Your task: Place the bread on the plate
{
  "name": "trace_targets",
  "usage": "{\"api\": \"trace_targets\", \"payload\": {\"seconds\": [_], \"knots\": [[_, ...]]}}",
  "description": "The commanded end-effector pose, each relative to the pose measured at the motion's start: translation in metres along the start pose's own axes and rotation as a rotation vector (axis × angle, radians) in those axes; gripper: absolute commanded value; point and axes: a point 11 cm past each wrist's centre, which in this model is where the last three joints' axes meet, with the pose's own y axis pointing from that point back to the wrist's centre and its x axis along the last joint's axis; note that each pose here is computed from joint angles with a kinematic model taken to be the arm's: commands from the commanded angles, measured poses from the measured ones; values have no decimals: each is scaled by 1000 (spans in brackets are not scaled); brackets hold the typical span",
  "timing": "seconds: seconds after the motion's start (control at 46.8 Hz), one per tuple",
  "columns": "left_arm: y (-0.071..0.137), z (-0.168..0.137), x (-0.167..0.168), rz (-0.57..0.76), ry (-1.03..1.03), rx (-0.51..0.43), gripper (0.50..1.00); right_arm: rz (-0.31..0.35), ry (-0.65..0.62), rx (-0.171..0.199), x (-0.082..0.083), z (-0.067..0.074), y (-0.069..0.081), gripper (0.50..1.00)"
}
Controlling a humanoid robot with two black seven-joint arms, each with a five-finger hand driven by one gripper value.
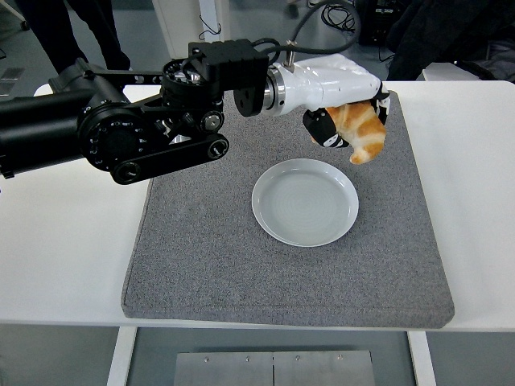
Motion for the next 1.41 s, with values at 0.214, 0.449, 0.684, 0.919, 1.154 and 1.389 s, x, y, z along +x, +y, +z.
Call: {"api": "trace_targets", "payload": {"seconds": [0.214, 0.449, 0.684, 0.919, 1.154, 1.389], "knots": [[-6, -2, -46, -57, 7, 2, 500, 0, 0, 0, 0, 0, 0, 1000], [-8, -9, -99, -133, 2, 27, 500, 0, 0, 0, 0, 0, 0, 1000], [-6, -17, -124, -156, 8, 51, 500, 0, 0, 0, 0, 0, 0, 1000], [-3, -23, -138, -158, 24, 75, 500, 0, 0, 0, 0, 0, 0, 1000], [-2, -24, -142, -155, 16, 75, 500, 0, 0, 0, 0, 0, 0, 1000], [-1, -25, -140, -155, 30, 81, 986, 0, 0, 0, 0, 0, 0, 1000]]}}
